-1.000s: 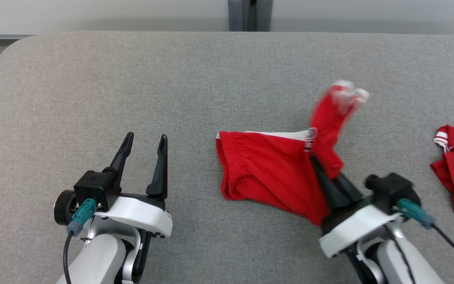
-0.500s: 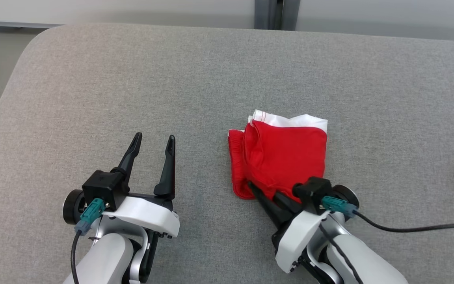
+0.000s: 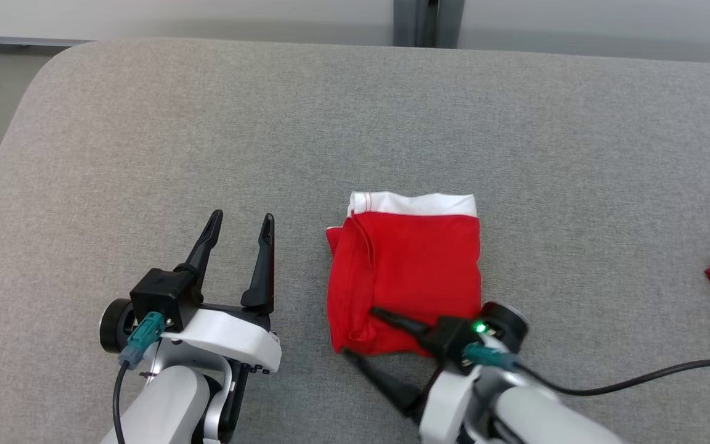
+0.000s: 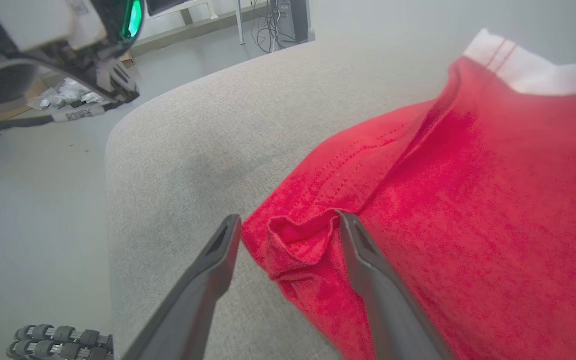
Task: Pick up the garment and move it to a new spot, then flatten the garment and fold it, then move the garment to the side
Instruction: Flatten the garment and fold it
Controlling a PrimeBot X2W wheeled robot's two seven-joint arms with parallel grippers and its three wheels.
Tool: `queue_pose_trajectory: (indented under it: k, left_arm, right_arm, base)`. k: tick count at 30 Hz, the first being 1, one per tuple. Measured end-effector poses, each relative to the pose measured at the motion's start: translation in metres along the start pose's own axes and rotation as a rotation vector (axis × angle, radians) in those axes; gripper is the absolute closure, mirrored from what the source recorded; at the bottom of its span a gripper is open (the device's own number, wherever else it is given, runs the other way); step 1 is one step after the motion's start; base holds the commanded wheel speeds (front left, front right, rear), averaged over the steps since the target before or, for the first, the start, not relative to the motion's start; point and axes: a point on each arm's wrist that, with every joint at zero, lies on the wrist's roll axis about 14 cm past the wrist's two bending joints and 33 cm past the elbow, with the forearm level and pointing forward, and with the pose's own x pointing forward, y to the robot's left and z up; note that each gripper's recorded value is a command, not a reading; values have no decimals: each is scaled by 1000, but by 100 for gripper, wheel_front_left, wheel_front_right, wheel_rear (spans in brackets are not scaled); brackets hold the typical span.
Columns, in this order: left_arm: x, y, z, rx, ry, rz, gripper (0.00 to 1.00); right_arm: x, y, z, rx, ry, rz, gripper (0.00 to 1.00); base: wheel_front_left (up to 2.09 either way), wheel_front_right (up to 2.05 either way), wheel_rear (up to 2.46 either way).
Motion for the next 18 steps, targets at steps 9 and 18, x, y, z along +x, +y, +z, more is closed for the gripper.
queue_pose_trajectory:
  k: [9, 18]
  left_arm:
    - [3, -7, 3, 4, -8, -26, 0]
    - [-1, -14, 19, 36, -48, -52, 0]
  right_arm:
    - [-38, -58, 26, 86, -150, -220, 0]
    - [-125, -122, 62, 159, -390, -591, 0]
  base:
    - [0, 0, 0]
    - [0, 0, 0]
